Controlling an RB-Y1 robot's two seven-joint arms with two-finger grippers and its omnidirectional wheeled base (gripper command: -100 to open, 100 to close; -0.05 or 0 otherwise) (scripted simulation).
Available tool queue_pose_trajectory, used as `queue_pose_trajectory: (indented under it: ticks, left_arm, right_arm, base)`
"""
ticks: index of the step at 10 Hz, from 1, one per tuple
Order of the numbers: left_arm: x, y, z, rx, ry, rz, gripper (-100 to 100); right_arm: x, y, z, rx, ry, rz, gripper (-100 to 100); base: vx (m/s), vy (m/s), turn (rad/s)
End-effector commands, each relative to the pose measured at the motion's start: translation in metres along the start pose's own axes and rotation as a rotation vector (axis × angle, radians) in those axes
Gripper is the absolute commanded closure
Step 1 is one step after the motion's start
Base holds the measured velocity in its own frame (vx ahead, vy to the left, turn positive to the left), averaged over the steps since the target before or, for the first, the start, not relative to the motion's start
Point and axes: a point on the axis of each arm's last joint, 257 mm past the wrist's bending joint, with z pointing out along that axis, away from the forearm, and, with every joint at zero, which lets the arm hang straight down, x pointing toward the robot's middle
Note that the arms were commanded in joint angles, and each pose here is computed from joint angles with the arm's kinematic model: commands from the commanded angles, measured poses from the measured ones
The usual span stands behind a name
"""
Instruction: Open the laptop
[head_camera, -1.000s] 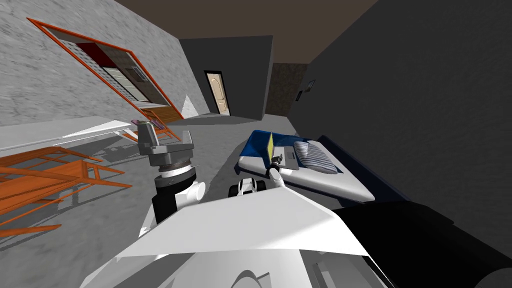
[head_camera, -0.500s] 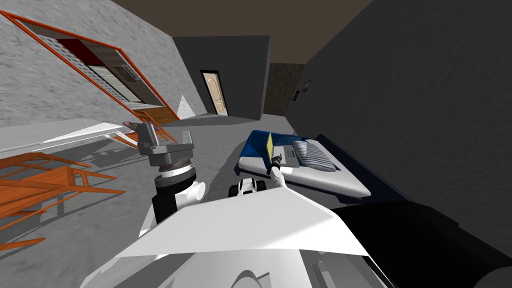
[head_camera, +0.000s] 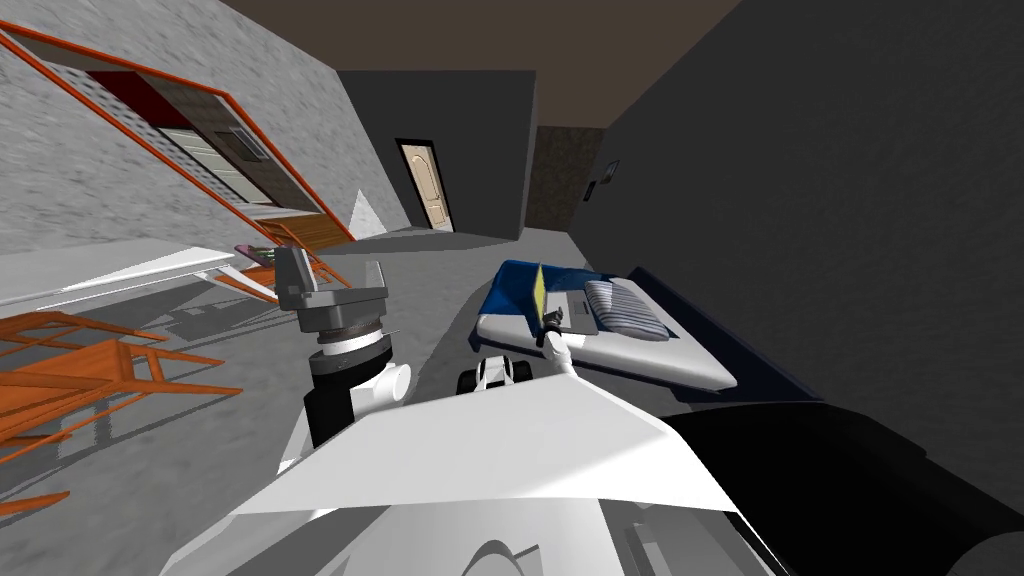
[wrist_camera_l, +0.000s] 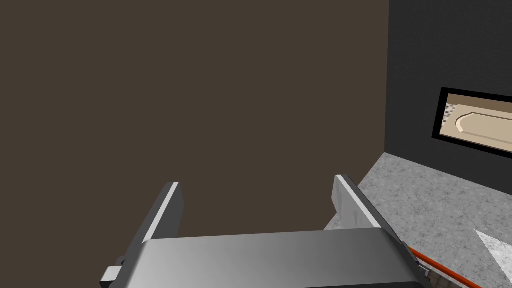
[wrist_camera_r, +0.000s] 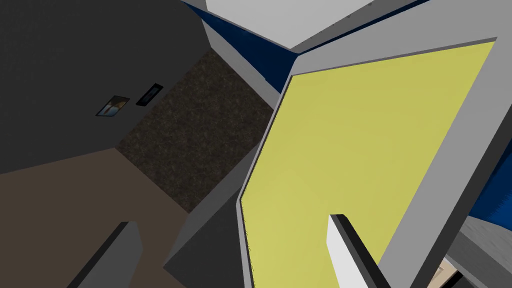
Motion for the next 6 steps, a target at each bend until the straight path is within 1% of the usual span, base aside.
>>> queue_pose_trajectory:
  ticks: [1,3,4,5,6]
  left_arm:
    - [0.0,0.0,0.0,0.0,0.0,0.0,0]
    - [0.0,0.0,0.0,0.0,0.0,0.0,0]
    - [0.0,0.0,0.0,0.0,0.0,0.0,0]
    - [0.0,0.0,0.0,0.0,0.0,0.0,0]
    - [0.0,0.0,0.0,0.0,0.0,0.0,0]
  right_arm:
    - [0.011,-0.004,0.009,-0.03,0.015,0.009,-100]
    - [0.003,0.004,0.008,-0.061,-0.017,-0.03,-100]
    - [0.004,0.007,0.014,-0.078,-0.003,0.014,-100]
    - [0.009,0.003,0.017,-0.083,0.001,0.02,-100]
    - [0.012,-0.001,0.019,-0.086,-0.005,0.01,-100]
  base:
    - [0.025,0.055,0.014]
    - [0.003,0.009,0.01]
    - [0.019,0.054,-0.224]
    - [0.027,0.088,-0.141]
    - [0.018,0.054,0.011]
